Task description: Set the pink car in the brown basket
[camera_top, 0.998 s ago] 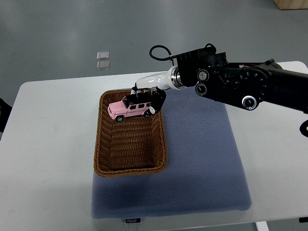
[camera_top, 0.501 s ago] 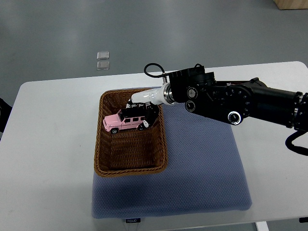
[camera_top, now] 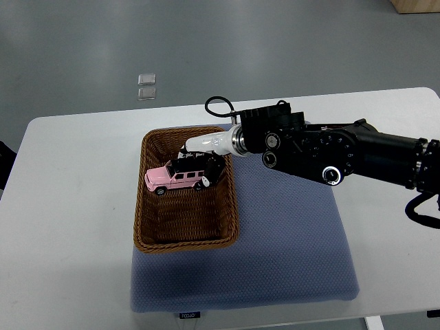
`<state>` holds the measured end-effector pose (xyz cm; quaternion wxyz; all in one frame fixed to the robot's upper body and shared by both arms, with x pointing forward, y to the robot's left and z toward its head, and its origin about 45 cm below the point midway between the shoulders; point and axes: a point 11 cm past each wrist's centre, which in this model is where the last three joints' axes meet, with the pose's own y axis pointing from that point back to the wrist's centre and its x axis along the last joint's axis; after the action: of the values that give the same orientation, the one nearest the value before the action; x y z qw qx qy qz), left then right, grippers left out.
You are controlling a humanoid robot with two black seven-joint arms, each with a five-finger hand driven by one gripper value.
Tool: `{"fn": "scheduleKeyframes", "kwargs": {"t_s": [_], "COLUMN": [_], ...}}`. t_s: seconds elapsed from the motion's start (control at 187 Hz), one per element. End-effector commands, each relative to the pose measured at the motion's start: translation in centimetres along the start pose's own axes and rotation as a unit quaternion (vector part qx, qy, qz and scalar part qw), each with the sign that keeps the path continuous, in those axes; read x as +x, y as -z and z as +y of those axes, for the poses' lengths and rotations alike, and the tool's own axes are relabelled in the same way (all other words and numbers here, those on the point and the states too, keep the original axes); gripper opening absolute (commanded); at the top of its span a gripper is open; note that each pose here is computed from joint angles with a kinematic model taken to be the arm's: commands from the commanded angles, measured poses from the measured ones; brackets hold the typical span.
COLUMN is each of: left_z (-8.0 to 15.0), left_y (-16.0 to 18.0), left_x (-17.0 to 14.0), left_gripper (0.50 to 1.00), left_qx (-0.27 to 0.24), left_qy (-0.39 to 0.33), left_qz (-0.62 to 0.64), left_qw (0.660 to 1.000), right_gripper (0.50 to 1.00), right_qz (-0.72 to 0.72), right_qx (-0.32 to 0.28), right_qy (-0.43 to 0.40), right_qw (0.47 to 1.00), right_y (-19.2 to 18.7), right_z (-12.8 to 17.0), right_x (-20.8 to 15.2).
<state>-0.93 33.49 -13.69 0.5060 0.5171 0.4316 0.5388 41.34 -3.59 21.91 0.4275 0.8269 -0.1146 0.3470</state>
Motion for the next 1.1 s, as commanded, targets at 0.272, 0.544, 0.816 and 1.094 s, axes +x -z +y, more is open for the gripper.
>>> {"fn": "scheduleKeyframes", "kwargs": {"t_s": [0.272,0.544,0.816,1.094], "left_z": [0.0,0.0,0.0,0.0], "left_y": [0.0,0.0,0.0,0.0], "left_x": [0.0,0.0,0.0,0.0], "left_gripper": [1.0,1.0,1.0,1.0], "left_qx": [0.0,0.0,0.0,0.0], "left_qy": [0.0,0.0,0.0,0.0], "left_qz": [0.0,0.0,0.0,0.0], "left_qw": [1.0,1.0,1.0,1.0], "right_gripper": [0.86,0.897,0.897,0.897], "right_qz": [-0.003,-0.027,-0.131,-0.432], "right_qx": [0.0,0.001,0.033,0.102], "right_qy": [-0.009,-0.035,-0.109,-0.224], "right_qw": [1.0,0.999,0.985,0.868], "right_y": [-0.1,-1.0,-3.5,-12.1], "right_z": [0.3,1.5,4.9,8.3], "right_x": [0.7,2.7,7.2,7.1]}}
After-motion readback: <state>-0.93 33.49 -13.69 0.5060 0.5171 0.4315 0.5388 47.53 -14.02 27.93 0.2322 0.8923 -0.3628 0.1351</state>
